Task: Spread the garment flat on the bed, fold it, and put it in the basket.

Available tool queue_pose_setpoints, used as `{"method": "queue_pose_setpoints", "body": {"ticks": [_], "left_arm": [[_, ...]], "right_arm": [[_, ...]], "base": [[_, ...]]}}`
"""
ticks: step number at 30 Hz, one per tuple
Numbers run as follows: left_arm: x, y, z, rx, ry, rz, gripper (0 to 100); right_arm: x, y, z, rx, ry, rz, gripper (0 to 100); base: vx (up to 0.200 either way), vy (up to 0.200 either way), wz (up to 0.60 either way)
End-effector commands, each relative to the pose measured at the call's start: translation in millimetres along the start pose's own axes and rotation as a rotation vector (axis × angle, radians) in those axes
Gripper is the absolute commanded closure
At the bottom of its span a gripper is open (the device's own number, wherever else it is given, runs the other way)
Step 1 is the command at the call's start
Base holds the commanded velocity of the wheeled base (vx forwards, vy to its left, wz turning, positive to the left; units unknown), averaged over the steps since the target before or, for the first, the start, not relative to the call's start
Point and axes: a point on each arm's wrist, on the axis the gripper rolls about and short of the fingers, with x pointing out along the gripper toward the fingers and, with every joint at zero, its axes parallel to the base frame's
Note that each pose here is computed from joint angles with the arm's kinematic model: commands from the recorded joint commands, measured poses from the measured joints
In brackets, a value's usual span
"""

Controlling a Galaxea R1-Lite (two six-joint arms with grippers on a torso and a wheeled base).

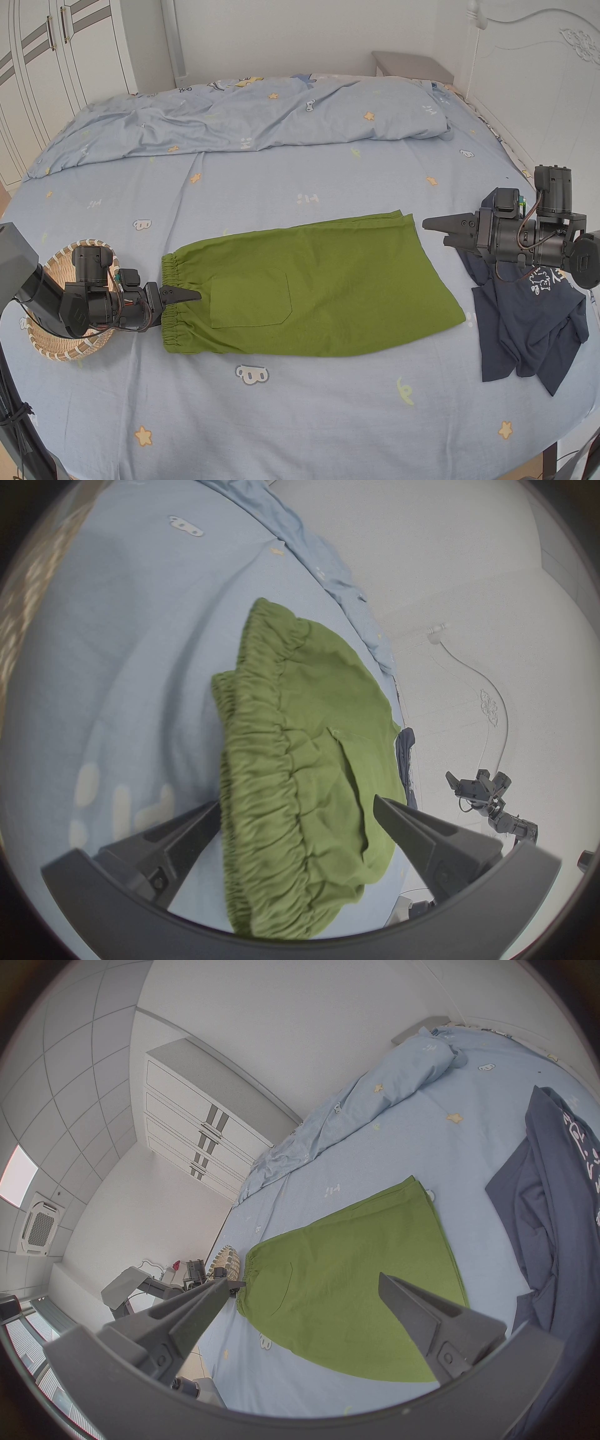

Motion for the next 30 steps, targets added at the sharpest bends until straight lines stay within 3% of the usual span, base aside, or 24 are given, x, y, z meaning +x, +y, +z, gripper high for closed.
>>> {"method": "queue_pose_setpoints", "body": {"ticks": [1, 3, 4, 15, 20, 21, 24, 29, 30], "left_arm": [[15.8, 3.6, -1.8, -0.004, 0.028, -0.009, 0], [17.4, 1.8, 0.2, -0.012, 0.025, -0.014, 0], [17.5, 1.1, 1.4, -0.025, 0.025, -0.021, 100], [8.0, -3.9, 10.0, -0.059, -0.003, -0.031, 100], [-2.3, -19.3, 14.3, -0.08, -0.014, -0.049, 100], [-5.5, -22.6, 14.0, -0.092, 0.002, -0.048, 100], [-8.0, -25.1, 17.0, -0.11, 0.016, -0.039, 100], [-8.7, -25.0, 17.1, -0.117, 0.027, -0.032, 100], [-11.3, -27.9, 17.5, -0.109, 0.022, -0.034, 100]], "right_arm": [[-0.2, -0.6, 0.8, -0.001, -0.003, -0.001, 0], [-0.2, -0.6, 0.8, -0.001, -0.003, -0.001, 0], [-0.2, -0.6, 0.8, -0.001, -0.003, -0.001, 0], [-1.3, -12.8, 7.7, 0.012, -0.018, -0.04, 0], [4.0, -43.9, 13.4, 0.059, 0.078, -0.133, 0], [7.9, -59.2, 14.9, 0.067, 0.141, -0.18, 0], [19.5, -79.8, 11.0, 0.043, 0.191, -0.244, 0], [28.8, -94.7, 4.5, 0.049, 0.218, -0.242, 0], [31.4, -98.8, 1.8, 0.033, 0.235, -0.202, 0]], "base": [[0.0, 0.0, 0.0], [0.0, 0.0, 0.0], [0.0, 0.0, 0.0], [0.0, 0.0, 0.0], [0.0, 0.0, 0.0], [0.0, 0.0, 0.0], [0.0, 0.0, 0.0], [0.0, 0.0, 0.0], [0.0, 0.0, 0.0]]}}
